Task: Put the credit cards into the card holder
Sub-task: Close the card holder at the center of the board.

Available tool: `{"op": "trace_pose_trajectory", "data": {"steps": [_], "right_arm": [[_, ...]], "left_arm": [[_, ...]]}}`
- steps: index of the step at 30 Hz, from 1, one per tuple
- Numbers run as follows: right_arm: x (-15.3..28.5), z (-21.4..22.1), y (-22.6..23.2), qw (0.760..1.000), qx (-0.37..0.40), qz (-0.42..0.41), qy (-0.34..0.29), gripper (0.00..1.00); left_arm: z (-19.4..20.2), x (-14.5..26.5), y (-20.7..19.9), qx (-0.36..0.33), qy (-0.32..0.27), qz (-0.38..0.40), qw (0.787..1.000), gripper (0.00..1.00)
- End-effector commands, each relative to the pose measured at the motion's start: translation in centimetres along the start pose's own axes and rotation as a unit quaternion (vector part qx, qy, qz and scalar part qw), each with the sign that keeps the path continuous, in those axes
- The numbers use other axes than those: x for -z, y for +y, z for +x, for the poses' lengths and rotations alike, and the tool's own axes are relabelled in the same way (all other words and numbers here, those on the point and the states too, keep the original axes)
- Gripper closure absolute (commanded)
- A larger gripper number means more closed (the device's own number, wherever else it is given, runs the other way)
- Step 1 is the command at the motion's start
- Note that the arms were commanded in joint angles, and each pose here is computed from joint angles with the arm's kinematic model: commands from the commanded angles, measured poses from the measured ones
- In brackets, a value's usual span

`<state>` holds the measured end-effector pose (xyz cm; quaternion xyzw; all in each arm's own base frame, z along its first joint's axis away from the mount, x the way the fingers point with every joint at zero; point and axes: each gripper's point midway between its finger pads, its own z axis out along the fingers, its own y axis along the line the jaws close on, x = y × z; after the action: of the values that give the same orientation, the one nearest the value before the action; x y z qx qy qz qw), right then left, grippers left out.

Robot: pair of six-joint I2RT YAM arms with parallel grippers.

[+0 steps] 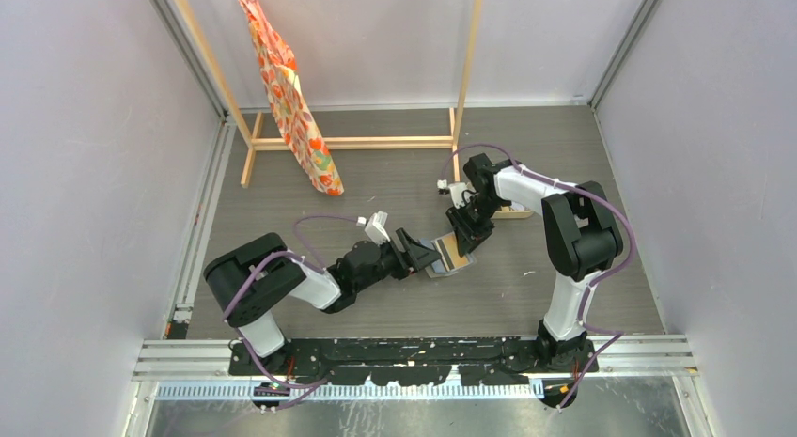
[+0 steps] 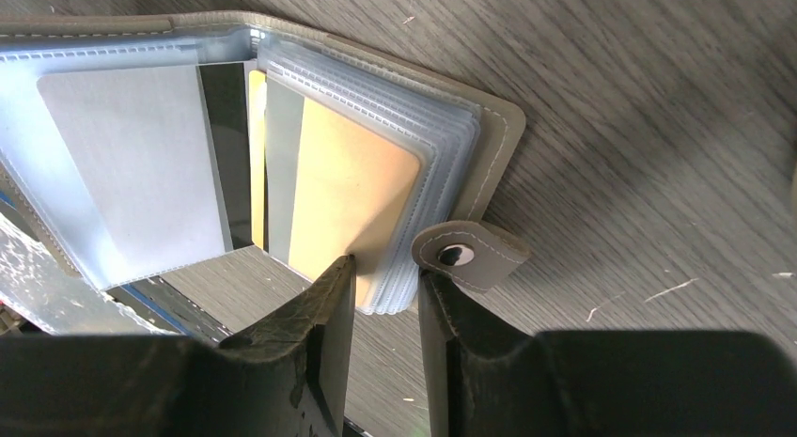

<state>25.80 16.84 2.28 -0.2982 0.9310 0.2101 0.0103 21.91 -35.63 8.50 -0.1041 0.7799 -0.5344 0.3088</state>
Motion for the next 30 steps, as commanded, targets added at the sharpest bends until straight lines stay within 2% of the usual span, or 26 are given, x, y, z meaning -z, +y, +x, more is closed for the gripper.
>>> {"op": "trace_pose_trajectory", "data": {"steps": [1, 8, 13, 20, 24, 26, 30], "right_arm": [[-0.2, -0.2, 0.4, 1.0, 0.008, -0.01, 0.003, 0.65], [1.0, -0.7, 1.4, 0.999, 0.021, -0.022, -0.018, 0.64], [3.1, -1.5, 2.6, 0.997, 0.036, -0.04, -0.056, 0.61], [6.8, -1.7, 4.7, 0.988, 0.07, -0.081, -0.113, 0.56], [8.7, -1.9, 5.7, 0.981, 0.074, -0.105, -0.146, 0.56], [9.1, -2.5, 4.6, 0.981, 0.054, -0.086, -0.168, 0.55], [8.6, -2.7, 2.4, 0.983, 0.009, -0.061, -0.172, 0.55]], "left_arm": [[-0.8, -0.2, -3.1, -0.008, -0.011, 0.051, 0.999, 0.33], [-0.5, -1.1, -1.0, -0.005, 0.005, -0.024, 1.0, 0.45], [-0.9, -0.4, 1.7, -0.032, 0.01, -0.124, 0.992, 0.73], [-2.0, 1.2, 2.6, -0.079, 0.01, -0.188, 0.979, 0.96], [-2.8, 2.4, 2.4, -0.119, 0.024, -0.232, 0.965, 1.0], [-3.2, 3.1, 2.4, -0.141, 0.036, -0.259, 0.955, 1.0], [-3.6, 3.3, 1.9, -0.174, 0.063, -0.29, 0.939, 0.99]]}}
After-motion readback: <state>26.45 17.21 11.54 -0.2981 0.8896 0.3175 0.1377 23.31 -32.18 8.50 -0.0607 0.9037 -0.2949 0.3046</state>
